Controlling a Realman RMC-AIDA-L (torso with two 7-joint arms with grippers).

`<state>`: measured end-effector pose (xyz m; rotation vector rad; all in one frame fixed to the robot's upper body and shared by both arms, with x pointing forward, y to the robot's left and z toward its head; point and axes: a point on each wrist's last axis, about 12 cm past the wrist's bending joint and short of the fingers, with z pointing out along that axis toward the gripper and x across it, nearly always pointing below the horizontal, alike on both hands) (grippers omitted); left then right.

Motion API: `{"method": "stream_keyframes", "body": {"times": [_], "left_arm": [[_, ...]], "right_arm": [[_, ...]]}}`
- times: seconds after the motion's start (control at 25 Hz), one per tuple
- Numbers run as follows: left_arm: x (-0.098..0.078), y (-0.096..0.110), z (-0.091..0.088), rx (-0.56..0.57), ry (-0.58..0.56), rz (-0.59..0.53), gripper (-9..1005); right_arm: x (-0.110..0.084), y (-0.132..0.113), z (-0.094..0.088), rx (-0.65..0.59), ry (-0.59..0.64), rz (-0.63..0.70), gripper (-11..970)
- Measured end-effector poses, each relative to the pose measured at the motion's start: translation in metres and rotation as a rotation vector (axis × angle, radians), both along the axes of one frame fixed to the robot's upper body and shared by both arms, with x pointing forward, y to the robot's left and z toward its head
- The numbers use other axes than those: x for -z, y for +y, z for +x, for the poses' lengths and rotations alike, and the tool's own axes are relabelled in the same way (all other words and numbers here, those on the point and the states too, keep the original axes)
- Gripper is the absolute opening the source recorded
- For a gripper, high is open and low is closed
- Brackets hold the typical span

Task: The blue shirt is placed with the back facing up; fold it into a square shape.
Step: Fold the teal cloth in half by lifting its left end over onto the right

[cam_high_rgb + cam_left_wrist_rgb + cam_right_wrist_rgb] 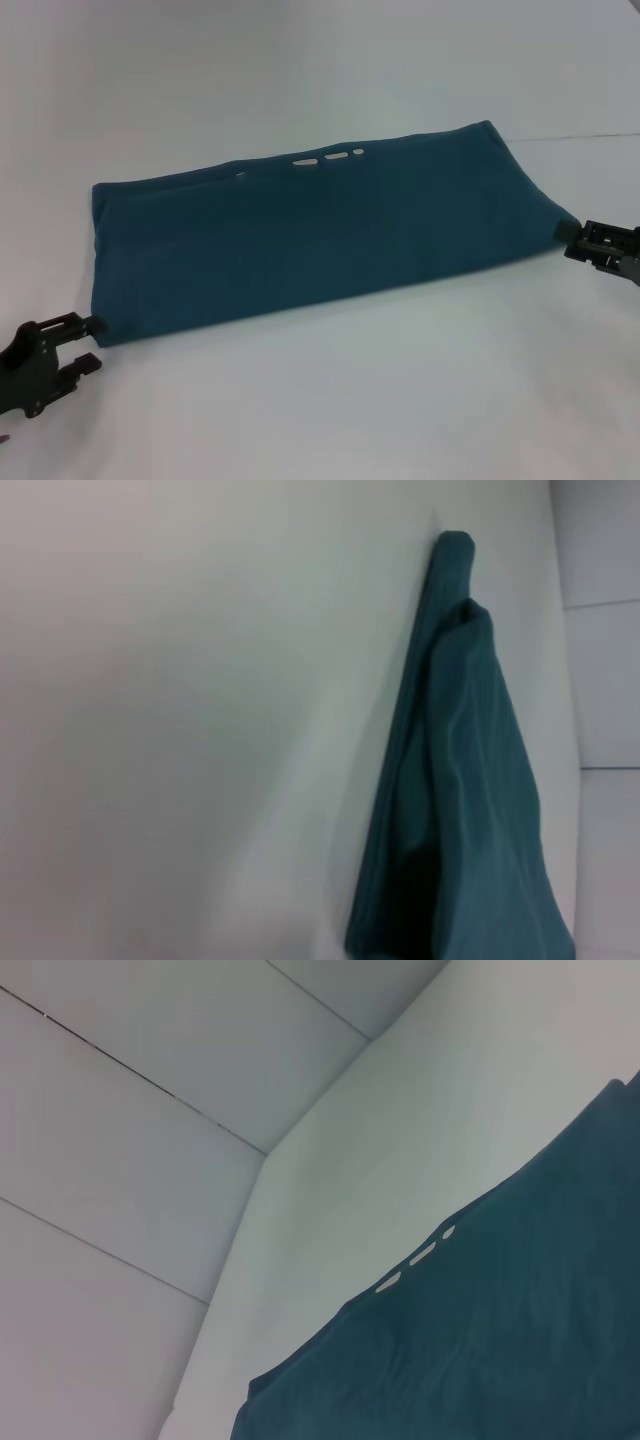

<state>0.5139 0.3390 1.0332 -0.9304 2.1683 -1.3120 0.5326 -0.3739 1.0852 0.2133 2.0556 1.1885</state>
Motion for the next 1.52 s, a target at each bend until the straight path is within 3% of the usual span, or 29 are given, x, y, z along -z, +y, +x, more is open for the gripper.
{"method": "stream_keyframes", "body": {"times": [0.8, 1.52], "left_arm": [[0.010, -0.006, 0.009, -0.059, 0.028, 0.007, 544], [0.008, -0.023, 0.032, -0.042, 0.033, 0.036, 545]], "right_arm": [[0.004, -0.001, -0.001, 0.022, 0.011, -0.005, 592], [0.005, -0.002, -0.001, 0.029, 0.012, -0.008, 594]]}}
